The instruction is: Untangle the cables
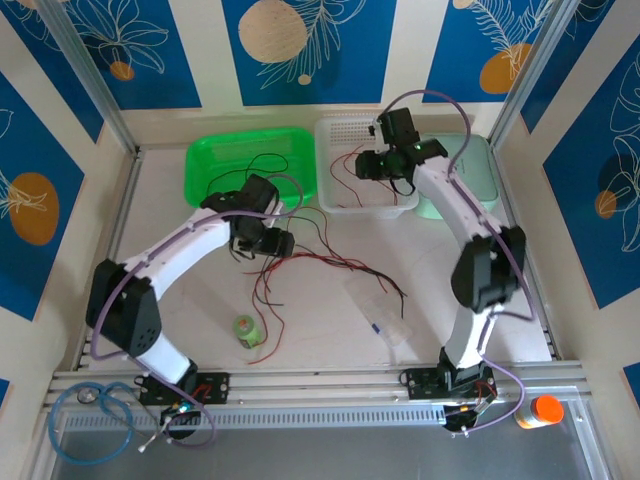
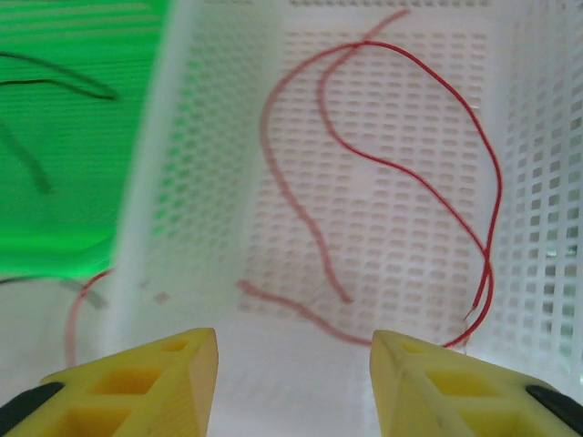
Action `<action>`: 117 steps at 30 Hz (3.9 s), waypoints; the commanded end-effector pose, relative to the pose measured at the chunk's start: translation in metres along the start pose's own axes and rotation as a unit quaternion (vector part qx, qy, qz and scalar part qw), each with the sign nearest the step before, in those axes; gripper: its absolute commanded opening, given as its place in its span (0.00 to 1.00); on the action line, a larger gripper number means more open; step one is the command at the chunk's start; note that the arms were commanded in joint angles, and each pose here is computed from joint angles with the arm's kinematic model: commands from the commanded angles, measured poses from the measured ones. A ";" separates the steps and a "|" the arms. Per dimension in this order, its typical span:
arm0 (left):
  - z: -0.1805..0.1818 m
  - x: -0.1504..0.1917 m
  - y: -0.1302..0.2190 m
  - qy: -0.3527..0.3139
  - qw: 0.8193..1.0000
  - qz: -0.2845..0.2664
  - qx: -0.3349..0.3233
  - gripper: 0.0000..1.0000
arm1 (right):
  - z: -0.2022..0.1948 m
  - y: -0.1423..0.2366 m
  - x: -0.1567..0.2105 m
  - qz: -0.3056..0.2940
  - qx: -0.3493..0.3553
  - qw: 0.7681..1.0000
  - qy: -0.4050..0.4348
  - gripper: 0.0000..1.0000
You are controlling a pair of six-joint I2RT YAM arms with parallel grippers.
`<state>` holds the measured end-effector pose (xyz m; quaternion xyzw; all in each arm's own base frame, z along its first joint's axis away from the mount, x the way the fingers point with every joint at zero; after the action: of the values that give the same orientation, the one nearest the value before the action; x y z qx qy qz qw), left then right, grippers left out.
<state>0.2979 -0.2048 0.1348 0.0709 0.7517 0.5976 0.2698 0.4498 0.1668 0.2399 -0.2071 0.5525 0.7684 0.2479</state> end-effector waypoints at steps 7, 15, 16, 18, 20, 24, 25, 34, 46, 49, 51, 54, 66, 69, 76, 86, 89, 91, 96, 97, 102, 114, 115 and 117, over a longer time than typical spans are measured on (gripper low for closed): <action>0.030 0.008 -0.064 0.011 0.996 0.068 -0.059 0.61 | -0.006 0.078 0.051 -0.031 -0.028 0.999 -0.024 0.49; 0.047 0.003 -0.073 0.004 0.992 0.065 -0.106 0.34 | -0.026 0.113 0.097 -0.036 -0.030 0.997 -0.065 0.48; 0.046 0.000 -0.072 0.004 0.993 0.059 -0.105 0.25 | -0.029 0.116 0.103 -0.035 -0.031 0.996 -0.072 0.48; 0.043 -0.006 -0.068 0.004 0.994 0.047 -0.102 0.06 | -0.030 0.120 0.112 -0.033 -0.037 0.995 -0.081 0.48; 0.040 -0.013 -0.058 0.003 0.995 0.030 -0.099 0.00 | -0.030 0.122 0.119 -0.029 -0.045 0.995 -0.090 0.48; 0.029 -0.030 -0.025 -0.004 0.996 -0.013 -0.085 0.00 | -0.023 0.114 0.134 0.001 -0.065 0.994 -0.089 0.48; 0.023 -0.036 -0.014 -0.010 0.997 -0.025 -0.077 0.00 | -0.019 0.110 0.139 0.012 -0.071 0.994 -0.084 0.48; -0.017 -0.062 0.073 -0.063 0.992 -0.098 -0.048 0.00 | 0.042 0.080 0.172 0.067 -0.180 0.981 0.030 0.50; -0.040 -0.073 0.122 -0.088 0.985 -0.142 -0.030 0.00 | 0.090 0.003 0.153 0.006 -0.244 0.955 0.167 0.44; -0.047 -0.075 0.138 -0.093 0.983 -0.158 -0.025 0.00 | 0.096 -0.007 0.146 0.040 -0.236 0.967 0.090 0.44; -0.051 -0.077 0.147 -0.095 0.981 -0.167 -0.022 0.00 | 0.103 -0.013 0.151 0.049 -0.220 0.973 0.054 0.44; -0.054 -0.078 0.156 -0.098 0.979 -0.178 -0.018 0.00 | 0.108 -0.018 0.158 0.060 -0.193 0.979 -0.007 0.47; -0.065 -0.086 0.168 -0.107 0.974 -0.201 -0.006 0.00 | 0.109 0.002 0.185 0.092 -0.152 0.904 -0.389 0.70; -0.067 -0.088 0.175 -0.109 0.972 -0.211 0.000 0.00 | 0.122 -0.005 0.189 0.096 -0.165 0.887 -0.419 0.71; -0.073 -0.084 0.190 -0.117 0.966 -0.228 0.015 0.00 | 0.147 -0.005 0.174 -0.003 -0.202 0.885 -0.419 0.81; -0.076 -0.076 0.209 -0.124 0.960 -0.251 0.026 0.00 | 0.158 -0.045 0.173 -0.048 -0.197 0.878 -0.433 0.83; -0.076 -0.076 0.216 -0.125 0.957 -0.260 0.025 0.00 | 0.151 -0.048 0.168 -0.072 -0.182 0.887 -0.419 0.76; -0.076 -0.075 0.221 -0.127 0.955 -0.266 0.022 0.00 | 0.145 -0.046 0.163 -0.093 -0.165 0.895 -0.404 0.67; -0.074 -0.075 0.233 -0.128 0.951 -0.279 0.014 0.00 | 0.126 -0.048 0.156 -0.114 -0.135 0.900 -0.398 0.15; -0.073 -0.075 0.237 -0.128 0.951 -0.283 0.011 0.00 | 0.121 -0.050 0.158 -0.112 -0.125 0.900 -0.403 0.04; -0.065 -0.077 0.258 -0.125 0.945 -0.303 -0.016 0.00 | 0.100 -0.053 0.171 -0.102 -0.090 0.902 -0.410 0.00; -0.027 -0.101 0.321 -0.105 0.912 -0.365 -0.156 0.00 | 0.027 -0.045 0.223 -0.060 0.004 0.897 -0.438 0.00; -0.024 -0.104 0.324 -0.102 0.909 -0.368 -0.167 0.00 | 0.021 -0.044 0.227 -0.057 0.010 0.896 -0.440 0.00; -0.015 -0.112 0.330 -0.094 0.902 -0.374 -0.193 0.00 | 0.012 -0.044 0.236 -0.046 0.018 0.895 -0.443 0.00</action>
<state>0.2985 -0.1872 0.4806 -0.2014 0.6049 0.5322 0.5570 0.2992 0.2413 0.0782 0.1122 0.3780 0.7709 0.5003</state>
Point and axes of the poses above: each hand's point on the last joint's axis, 136 mm out from that joint toward the fingers, its own y axis back along the fingers, its own z axis along the line the jaws close on, x = y × z, the point moved 1 cm from there along y, back along the fingers, and after that the axes turned 12 degrees about -y, right-handed, at the moved point
